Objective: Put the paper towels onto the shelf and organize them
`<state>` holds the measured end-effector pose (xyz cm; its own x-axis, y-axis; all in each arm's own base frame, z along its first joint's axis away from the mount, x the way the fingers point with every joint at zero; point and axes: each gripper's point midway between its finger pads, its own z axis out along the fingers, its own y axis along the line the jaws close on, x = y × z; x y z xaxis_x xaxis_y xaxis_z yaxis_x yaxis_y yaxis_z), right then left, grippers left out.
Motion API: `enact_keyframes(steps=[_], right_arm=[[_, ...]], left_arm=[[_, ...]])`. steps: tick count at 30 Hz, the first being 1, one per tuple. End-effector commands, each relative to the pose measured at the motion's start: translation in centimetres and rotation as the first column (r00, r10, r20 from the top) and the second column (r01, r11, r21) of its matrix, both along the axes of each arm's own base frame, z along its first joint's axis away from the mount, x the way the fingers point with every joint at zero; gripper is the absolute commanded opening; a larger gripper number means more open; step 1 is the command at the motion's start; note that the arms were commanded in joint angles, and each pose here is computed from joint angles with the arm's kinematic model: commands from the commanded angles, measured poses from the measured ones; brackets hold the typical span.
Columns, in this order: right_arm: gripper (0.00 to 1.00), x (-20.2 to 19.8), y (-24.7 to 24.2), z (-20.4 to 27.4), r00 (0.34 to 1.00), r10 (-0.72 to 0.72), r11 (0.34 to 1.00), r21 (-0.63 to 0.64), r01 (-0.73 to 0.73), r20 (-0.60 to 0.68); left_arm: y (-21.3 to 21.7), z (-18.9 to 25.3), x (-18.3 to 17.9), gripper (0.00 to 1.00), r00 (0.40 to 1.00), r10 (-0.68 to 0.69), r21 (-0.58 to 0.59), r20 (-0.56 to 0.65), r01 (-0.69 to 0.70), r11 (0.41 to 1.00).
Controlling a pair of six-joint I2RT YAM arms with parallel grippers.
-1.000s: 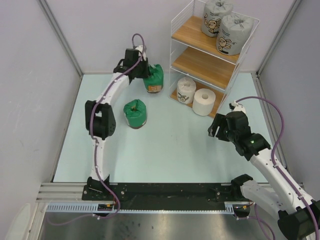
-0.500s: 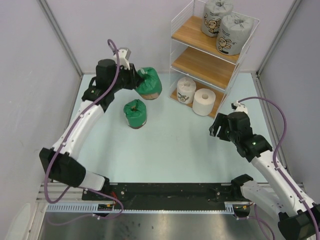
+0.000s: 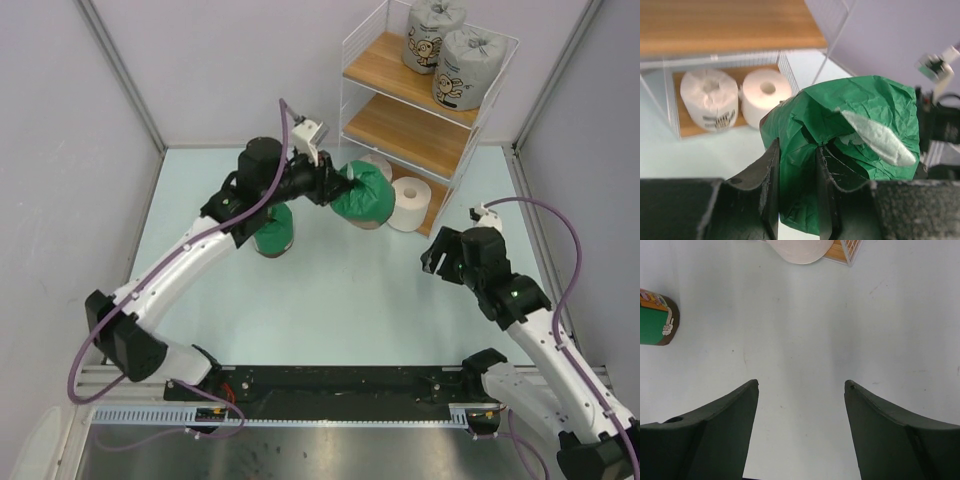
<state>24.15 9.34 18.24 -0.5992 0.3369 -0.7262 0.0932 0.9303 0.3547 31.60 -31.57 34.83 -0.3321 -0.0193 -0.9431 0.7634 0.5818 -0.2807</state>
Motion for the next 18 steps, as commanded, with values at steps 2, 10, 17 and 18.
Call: enact_keyframes(steps=[2,10,17,18], right_arm=[[0.74,-1.1,-1.4,3.0,0.995,-0.062,0.998,0.028,0.06,0.075],[0.74,-2.1,-2.0,3.9,0.994,-0.067,0.997,0.029,0.065,0.084],[0.74,-2.3,-2.2,3.9,0.995,-0.064,0.998,0.009,0.064,0.082],[0.74,-2.3,-2.3,3.9,0.995,-0.065,0.998,0.007,0.065,0.081]], left_arm=[[-2.8,7.2,4.0,0.0,0.987,-0.002,-0.117,0.159,0.021,0.993],[-5.7,6.2,10.0,0.0,0.991,0.063,-0.083,0.114,-0.054,0.995],[-6.0,5.9,12.6,0.0,0.983,0.142,-0.092,0.113,-0.132,0.987],[-5.9,5.9,13.0,0.0,0.98,0.157,-0.086,0.119,-0.148,0.985]])
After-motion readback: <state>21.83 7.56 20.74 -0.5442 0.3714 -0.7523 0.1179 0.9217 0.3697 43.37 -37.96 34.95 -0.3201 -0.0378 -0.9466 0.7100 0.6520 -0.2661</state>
